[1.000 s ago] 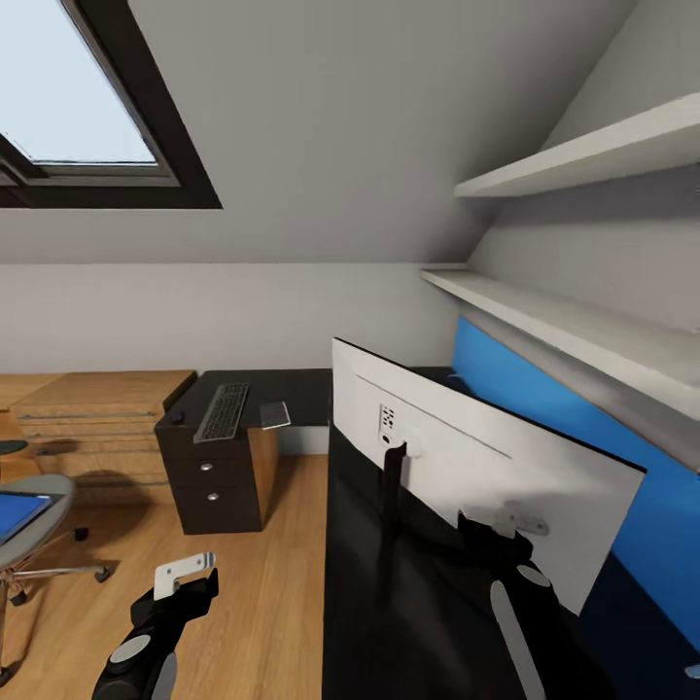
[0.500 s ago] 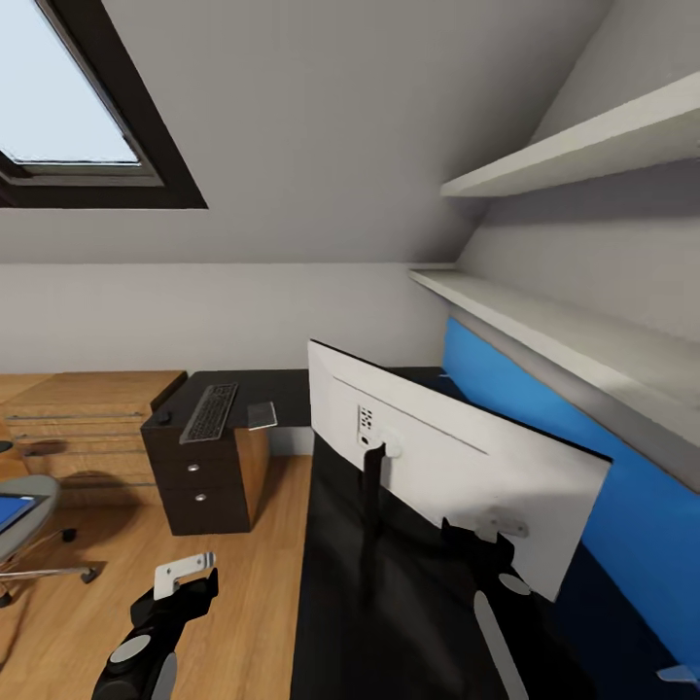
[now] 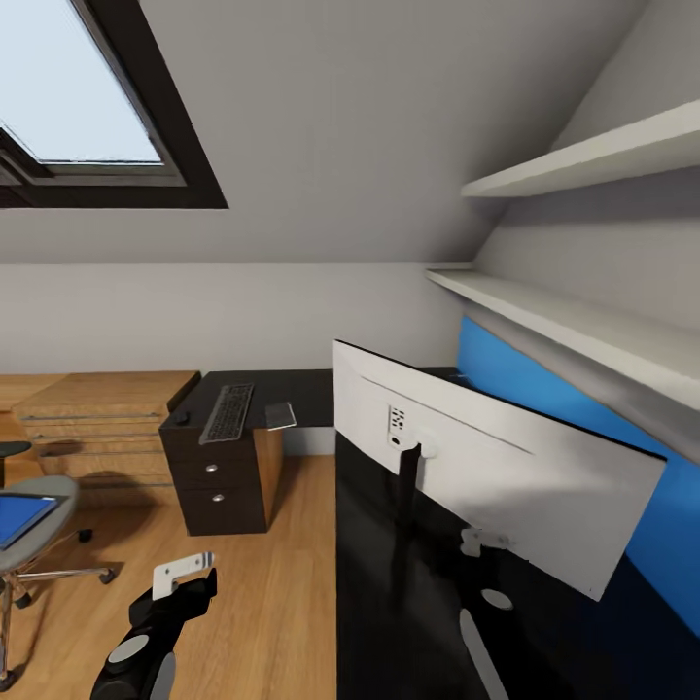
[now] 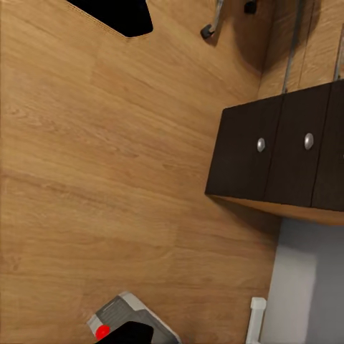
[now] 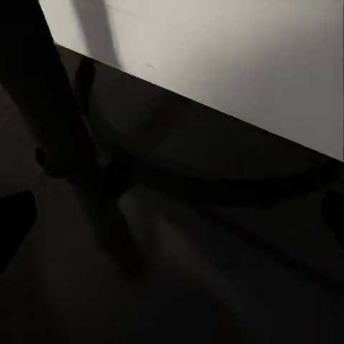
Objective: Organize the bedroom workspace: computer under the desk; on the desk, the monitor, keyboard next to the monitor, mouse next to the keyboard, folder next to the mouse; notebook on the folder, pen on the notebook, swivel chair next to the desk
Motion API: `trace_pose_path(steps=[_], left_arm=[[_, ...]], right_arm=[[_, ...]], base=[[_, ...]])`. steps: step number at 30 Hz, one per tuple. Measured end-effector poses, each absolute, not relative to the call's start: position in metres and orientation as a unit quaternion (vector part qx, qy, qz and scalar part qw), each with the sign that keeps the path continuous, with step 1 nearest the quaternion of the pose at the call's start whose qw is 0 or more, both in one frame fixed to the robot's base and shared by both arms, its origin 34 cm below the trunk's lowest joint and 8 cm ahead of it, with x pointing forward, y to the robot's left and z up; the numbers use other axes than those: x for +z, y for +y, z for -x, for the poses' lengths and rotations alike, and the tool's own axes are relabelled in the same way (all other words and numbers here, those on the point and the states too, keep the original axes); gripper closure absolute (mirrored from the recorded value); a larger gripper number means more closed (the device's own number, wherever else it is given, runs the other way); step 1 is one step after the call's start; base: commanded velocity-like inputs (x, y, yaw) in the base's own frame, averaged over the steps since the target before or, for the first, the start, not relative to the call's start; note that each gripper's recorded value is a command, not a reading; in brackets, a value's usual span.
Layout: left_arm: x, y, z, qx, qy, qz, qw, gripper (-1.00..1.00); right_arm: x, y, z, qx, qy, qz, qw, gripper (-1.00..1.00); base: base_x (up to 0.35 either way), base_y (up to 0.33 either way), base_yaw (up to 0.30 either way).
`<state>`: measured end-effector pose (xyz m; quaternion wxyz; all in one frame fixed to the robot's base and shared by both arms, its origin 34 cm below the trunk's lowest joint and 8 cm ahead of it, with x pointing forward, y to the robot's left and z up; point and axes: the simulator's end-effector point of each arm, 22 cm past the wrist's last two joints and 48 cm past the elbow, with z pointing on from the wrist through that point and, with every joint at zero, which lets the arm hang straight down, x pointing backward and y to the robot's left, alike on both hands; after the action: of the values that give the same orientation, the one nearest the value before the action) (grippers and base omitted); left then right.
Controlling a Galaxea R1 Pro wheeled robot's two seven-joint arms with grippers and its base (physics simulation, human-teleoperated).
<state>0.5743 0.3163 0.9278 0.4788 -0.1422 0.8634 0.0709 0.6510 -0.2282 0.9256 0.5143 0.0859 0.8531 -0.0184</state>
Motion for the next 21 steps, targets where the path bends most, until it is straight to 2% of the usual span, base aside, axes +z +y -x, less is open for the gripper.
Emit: trace_pose_path(steps=[3,7,21], left_arm=[[0.928,0.317,-0.574,0.071,0.863,0.143,0.479,-1.00],[0.928,0.320,-0.574,0.073,0.863,0.146,0.478,-1.00],[0.929,0.327,-0.573,0.077,0.860,0.152,0.480,-1.00]], right_arm=[[0.905,-0.210,-0.645,-0.021,0.862,-0.063,0.503,-1.00],[0.884,-0.187,-0.647,-0.024,0.867,-0.042,0.496,-1.00],[0.908,-0.184,-0.722,-0.039,0.828,-0.026,0.559,-1.00]], base=[[0.000,0.283,0.000],[0.000,0.111,0.000],[0.000,0.007,0.000]])
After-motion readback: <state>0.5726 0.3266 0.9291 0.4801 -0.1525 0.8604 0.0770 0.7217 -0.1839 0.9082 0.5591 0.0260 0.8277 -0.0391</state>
